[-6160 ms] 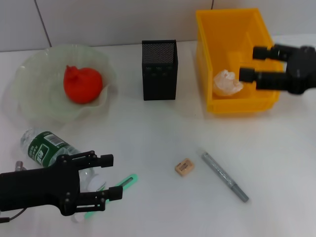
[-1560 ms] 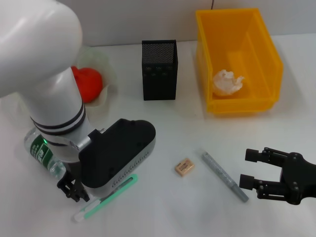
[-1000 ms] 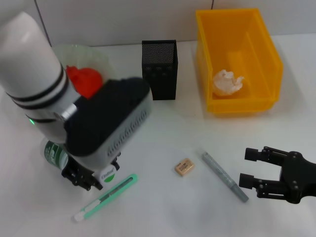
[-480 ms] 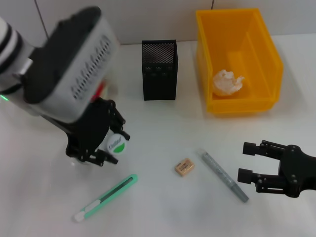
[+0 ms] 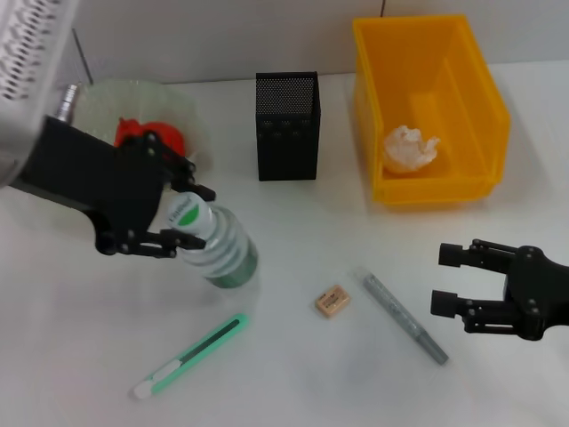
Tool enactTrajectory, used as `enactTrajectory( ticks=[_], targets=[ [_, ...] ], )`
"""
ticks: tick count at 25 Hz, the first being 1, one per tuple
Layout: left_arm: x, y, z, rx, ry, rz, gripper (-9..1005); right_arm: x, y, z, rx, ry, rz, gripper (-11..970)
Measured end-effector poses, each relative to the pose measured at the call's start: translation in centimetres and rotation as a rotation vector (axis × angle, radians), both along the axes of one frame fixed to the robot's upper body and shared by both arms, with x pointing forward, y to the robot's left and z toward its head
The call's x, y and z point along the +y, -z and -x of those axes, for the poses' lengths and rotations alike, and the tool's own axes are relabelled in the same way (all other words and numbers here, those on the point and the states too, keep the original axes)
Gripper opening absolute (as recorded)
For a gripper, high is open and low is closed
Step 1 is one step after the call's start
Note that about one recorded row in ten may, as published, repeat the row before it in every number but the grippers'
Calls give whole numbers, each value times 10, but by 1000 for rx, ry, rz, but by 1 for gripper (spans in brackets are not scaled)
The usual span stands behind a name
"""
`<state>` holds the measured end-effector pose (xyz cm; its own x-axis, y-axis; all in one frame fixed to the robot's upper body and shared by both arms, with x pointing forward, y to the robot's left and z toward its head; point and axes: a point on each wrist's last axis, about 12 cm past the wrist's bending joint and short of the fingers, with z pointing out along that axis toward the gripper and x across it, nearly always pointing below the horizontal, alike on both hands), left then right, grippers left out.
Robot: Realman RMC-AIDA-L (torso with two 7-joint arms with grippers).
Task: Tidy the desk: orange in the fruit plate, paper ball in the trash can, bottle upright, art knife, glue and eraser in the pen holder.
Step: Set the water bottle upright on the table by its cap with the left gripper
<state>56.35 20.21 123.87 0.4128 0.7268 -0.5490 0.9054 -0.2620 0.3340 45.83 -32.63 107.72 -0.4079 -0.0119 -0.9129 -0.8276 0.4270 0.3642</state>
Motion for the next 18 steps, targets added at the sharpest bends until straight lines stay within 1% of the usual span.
enactTrajectory(
  ticks=[1, 2, 4, 9, 11, 12, 13, 14, 16, 18],
  targets=[
    [8, 0, 2, 3, -25, 37, 460, 1, -1, -1, -4, -5, 0, 824],
    [8, 0, 2, 3, -25, 37, 461, 1, -1, -1, -4, -5, 0, 824],
    [16, 1, 4, 9, -47, 64, 463, 2, -2, -3, -5, -12, -1, 824],
    [26, 4, 9, 23, -87, 81, 468, 4, -4, -7, -1, -29, 2, 824],
    [32, 3, 10, 39, -122, 113, 470, 4, -4, -7, -1, -32, 3, 824],
    [32, 3, 10, 39, -122, 113, 471, 4, -4, -7, -1, -32, 3, 823],
    [36, 1, 10, 50, -149, 135, 472, 5, -4, -7, -1, -33, 3, 823],
    [36, 1, 10, 50, -149, 135, 473, 5, -4, -7, -1, -33, 3, 823],
    [47, -2, 10, 72, -227, 180, 474, 5, -4, -7, -2, -33, 3, 823],
    [50, -3, 10, 80, -246, 188, 476, 5, -4, -7, -2, -33, 3, 823]
  ],
)
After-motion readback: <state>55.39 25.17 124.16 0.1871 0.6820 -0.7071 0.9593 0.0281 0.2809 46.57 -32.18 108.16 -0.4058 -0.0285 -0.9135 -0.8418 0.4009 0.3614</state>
